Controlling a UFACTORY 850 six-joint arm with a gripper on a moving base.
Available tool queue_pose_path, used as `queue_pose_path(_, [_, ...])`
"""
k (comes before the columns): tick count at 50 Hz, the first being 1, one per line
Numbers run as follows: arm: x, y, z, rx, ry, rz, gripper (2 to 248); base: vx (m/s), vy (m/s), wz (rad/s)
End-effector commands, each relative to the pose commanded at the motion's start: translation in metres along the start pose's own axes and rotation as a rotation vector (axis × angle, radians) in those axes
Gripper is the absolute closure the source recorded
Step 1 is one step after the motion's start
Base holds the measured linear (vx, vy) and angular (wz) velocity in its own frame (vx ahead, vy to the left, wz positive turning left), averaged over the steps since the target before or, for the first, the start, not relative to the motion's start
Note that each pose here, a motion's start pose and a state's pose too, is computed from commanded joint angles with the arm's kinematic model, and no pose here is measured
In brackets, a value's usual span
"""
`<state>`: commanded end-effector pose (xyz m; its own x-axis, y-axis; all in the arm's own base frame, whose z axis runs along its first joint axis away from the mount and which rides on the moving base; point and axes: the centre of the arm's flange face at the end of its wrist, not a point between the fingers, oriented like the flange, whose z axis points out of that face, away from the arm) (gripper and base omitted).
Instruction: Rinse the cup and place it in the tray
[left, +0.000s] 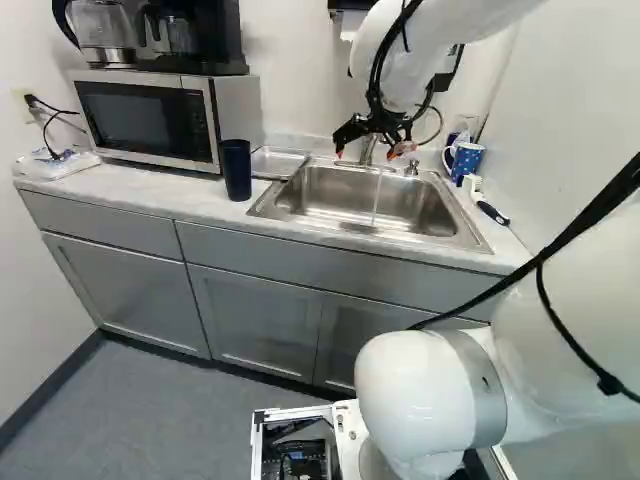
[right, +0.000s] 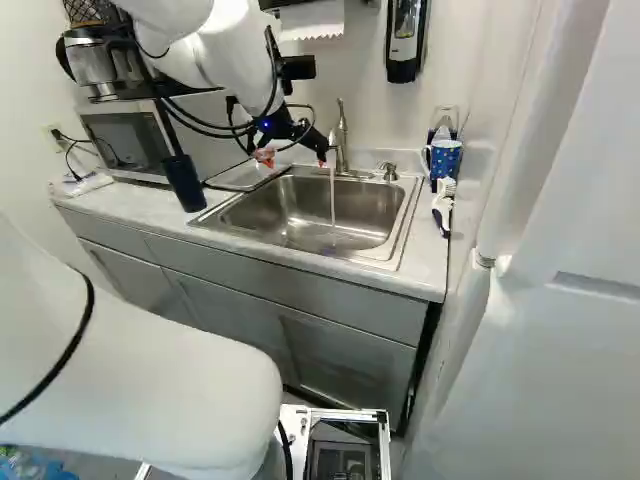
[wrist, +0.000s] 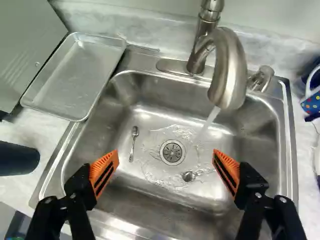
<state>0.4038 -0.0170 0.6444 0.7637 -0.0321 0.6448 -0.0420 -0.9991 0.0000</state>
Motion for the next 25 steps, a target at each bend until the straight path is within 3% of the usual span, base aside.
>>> queue_pose_path(25, [0.005, -0.04, 0.004, 0.062, -0.014, -0.074, 3, 0.0, 0.0, 0.0])
